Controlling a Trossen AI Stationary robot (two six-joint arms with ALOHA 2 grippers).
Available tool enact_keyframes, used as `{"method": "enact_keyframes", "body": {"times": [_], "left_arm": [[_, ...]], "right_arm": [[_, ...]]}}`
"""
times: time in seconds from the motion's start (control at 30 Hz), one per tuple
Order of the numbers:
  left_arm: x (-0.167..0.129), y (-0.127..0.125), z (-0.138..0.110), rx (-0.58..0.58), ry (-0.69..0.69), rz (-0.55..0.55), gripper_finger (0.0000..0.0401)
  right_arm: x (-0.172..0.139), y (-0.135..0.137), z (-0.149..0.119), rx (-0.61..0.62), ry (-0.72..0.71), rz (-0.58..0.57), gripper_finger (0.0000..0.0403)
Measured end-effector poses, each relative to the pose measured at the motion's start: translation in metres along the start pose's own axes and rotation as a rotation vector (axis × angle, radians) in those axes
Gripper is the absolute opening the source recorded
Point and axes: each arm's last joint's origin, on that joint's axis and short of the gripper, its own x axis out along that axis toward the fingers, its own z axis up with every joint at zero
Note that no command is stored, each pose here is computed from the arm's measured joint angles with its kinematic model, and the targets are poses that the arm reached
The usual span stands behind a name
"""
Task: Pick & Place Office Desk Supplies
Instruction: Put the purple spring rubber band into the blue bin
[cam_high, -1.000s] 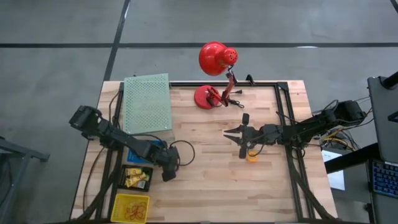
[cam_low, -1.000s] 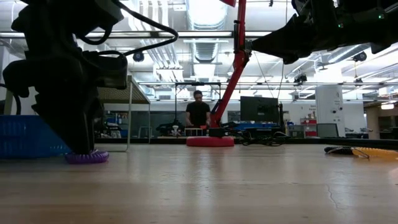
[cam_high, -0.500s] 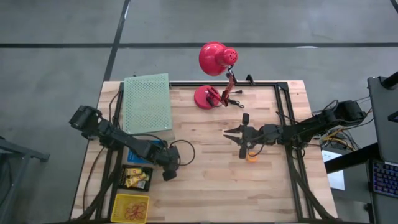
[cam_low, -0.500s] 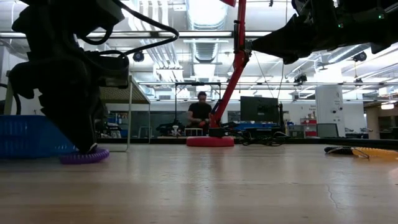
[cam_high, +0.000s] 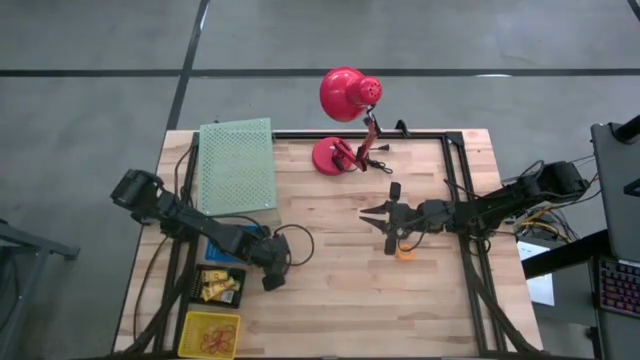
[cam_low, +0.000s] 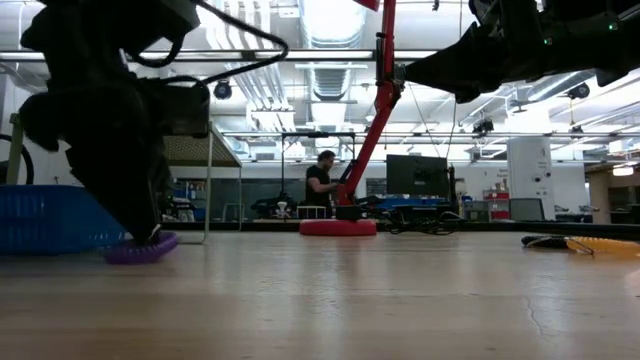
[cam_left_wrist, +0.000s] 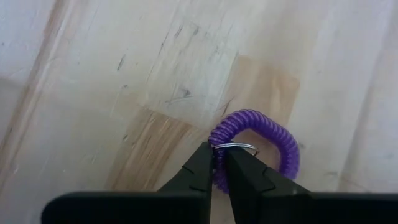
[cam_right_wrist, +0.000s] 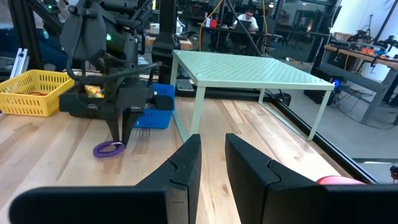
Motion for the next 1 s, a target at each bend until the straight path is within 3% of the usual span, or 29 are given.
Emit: {"method": "enact_keyframes", "body": {"times": [0.3,0.5,0.8,1.0], "left_arm": [[-0.028,-0.014,0.024,0.047,-0.051,0.013,0.0033],[-0.057,-0.020,0.039,0.057,0.010,0.109,0.0033],[-0.101,-0.016,0.040,-0.249,0.052,0.352,0.0033],[-0.120,-0.004,0.017,-0.384,-0.040,0.362,0.0033]], "right_arm": [[0.000,0.000,0.000,0.000,0.000,0.000,0.0068],[0.000,0.000,0.000,0.000,0.000,-0.001,0.0068],[0.000,0.000,0.000,0.000,0.000,0.000,0.0068],[0.000,0.000,0.000,0.000,0.000,-0.001,0.0068]]}}
